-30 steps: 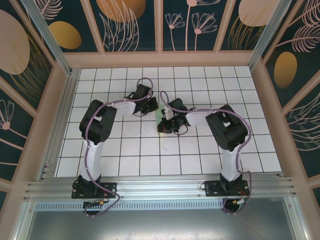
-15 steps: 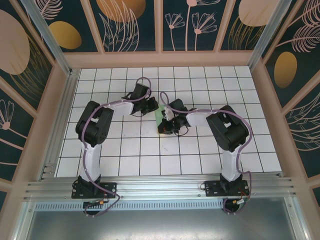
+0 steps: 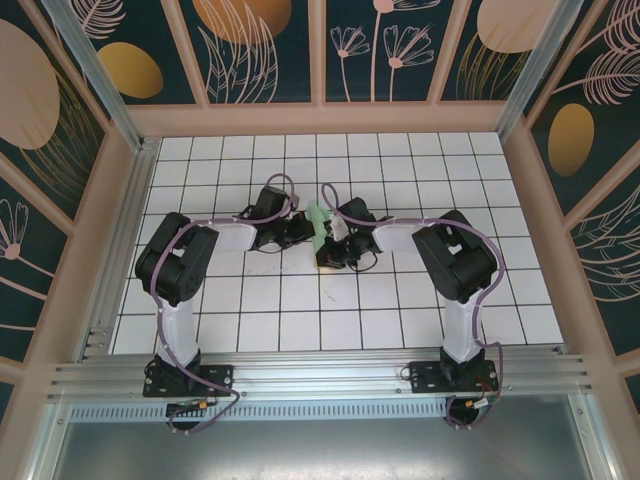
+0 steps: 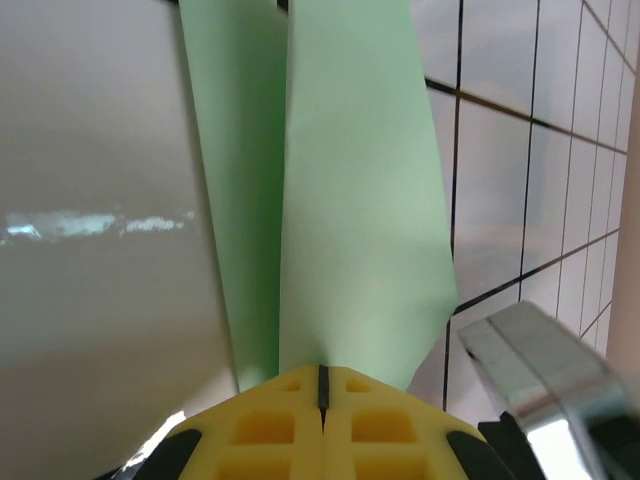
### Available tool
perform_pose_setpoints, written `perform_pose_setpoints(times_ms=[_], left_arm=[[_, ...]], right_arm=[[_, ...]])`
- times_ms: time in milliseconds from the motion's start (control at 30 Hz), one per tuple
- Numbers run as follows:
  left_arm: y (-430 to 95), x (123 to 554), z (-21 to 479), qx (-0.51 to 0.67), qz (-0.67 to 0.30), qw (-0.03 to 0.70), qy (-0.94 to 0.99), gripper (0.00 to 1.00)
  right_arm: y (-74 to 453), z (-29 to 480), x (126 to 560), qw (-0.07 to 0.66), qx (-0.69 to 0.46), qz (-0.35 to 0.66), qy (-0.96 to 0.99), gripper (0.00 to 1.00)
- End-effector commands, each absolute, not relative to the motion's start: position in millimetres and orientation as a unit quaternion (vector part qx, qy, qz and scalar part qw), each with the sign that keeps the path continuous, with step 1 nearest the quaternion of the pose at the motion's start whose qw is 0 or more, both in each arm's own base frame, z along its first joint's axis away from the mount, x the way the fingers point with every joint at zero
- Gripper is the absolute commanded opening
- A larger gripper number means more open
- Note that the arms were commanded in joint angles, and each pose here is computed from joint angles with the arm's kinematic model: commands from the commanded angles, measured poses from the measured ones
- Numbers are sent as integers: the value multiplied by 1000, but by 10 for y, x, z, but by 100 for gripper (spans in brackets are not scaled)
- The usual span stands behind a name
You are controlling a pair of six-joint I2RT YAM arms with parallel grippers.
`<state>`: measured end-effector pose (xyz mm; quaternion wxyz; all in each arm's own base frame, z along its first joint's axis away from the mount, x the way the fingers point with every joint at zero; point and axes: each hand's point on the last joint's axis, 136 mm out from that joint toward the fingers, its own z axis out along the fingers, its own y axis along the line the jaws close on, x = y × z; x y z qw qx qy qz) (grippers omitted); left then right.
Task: Fold a paper plane with a square sheet of paper (pick it up from the middle)
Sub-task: Fold the wing for the fifth time at the center of the table.
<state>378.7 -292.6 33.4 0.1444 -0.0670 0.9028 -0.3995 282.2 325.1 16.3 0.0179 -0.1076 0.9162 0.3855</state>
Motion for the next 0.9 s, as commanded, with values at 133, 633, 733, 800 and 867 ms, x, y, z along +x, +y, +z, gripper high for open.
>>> perform_pose_setpoints(times_ms=[133, 633, 733, 800, 867], left_arm=[[-3056, 3606, 442, -32, -425, 140, 894, 6], [-2919, 3277, 102, -45, -385, 103, 916, 6], [-2869, 3356, 73, -58, -365, 115, 922, 6], [-2838, 3425, 58, -69, -356, 123, 924, 6], [-2803, 3503, 56, -83, -351, 132, 923, 6]], right_arm=[[2965, -272, 2495, -63, -72, 322, 942, 0], [2949, -283, 2518, -63, -69, 315, 944, 0], [2932, -312, 2496, -68, -70, 309, 946, 0], [2917, -341, 2477, -71, -72, 301, 948, 0], [2883, -388, 2450, -76, -71, 291, 951, 0]])
